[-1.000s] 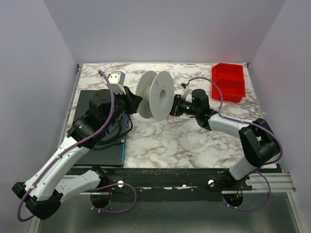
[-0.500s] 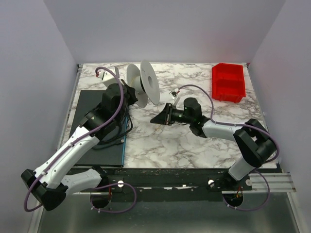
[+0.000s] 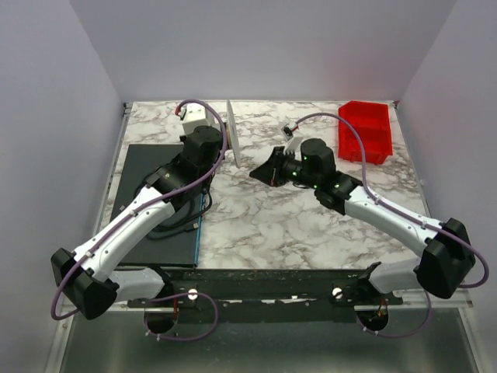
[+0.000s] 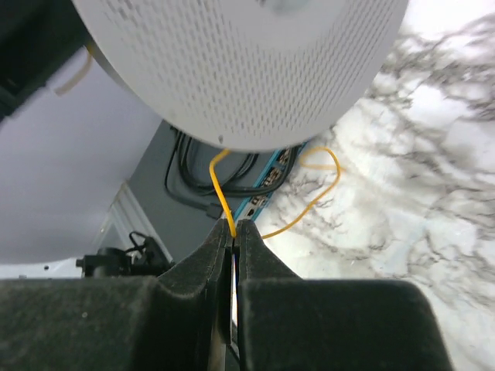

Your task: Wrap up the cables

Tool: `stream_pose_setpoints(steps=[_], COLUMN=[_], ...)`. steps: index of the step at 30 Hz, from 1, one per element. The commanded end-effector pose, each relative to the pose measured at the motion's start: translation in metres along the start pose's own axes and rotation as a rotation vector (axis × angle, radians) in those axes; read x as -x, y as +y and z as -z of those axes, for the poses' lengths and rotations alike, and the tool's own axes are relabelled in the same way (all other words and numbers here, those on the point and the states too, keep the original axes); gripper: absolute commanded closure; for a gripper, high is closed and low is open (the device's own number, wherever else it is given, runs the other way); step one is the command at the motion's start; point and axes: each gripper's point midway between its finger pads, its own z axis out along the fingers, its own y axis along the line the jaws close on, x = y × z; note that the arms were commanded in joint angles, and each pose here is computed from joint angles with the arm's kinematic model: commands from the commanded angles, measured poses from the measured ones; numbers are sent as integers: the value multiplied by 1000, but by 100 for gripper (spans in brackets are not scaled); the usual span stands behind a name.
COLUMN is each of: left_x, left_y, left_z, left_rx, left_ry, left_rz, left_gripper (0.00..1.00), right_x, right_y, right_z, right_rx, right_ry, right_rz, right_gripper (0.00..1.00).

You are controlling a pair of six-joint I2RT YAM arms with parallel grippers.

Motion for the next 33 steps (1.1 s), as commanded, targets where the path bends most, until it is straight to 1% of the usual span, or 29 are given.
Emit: stream_pose_setpoints(steps=[1, 6, 12, 16, 19, 24, 28, 33], left_x=[-1, -18, -35, -43, -51, -62, -70, -67], left_y=[3, -6, -26, -31, -26, -21, -23, -27], left_z=[2, 5, 19, 28, 28, 20, 13, 6], left_rx=[12, -42, -199, -259, -237, -184, -157, -112], left_ry=[-7, 54, 120, 163, 205, 255, 293, 312], left_rz=[-85, -202, -306, -363, -410, -445, -443, -441], left_gripper=[100, 100, 100, 100, 100, 100, 100, 100], right_x=[19, 47, 83, 97, 103, 104, 102, 95], right_y=[-13, -18, -39, -40, -32, -15, -6, 3], right_z=[16, 23, 28, 27, 27, 27, 30, 31], right_rx=[-156, -250, -428, -461, -436, -360, -313, -260], right_ry=[-6, -40, -114, -145, -161, -169, -174, -158], right_rz=[107, 208, 322, 348, 350, 326, 319, 306], right_gripper=[96, 98, 98, 98, 98, 98, 98, 98])
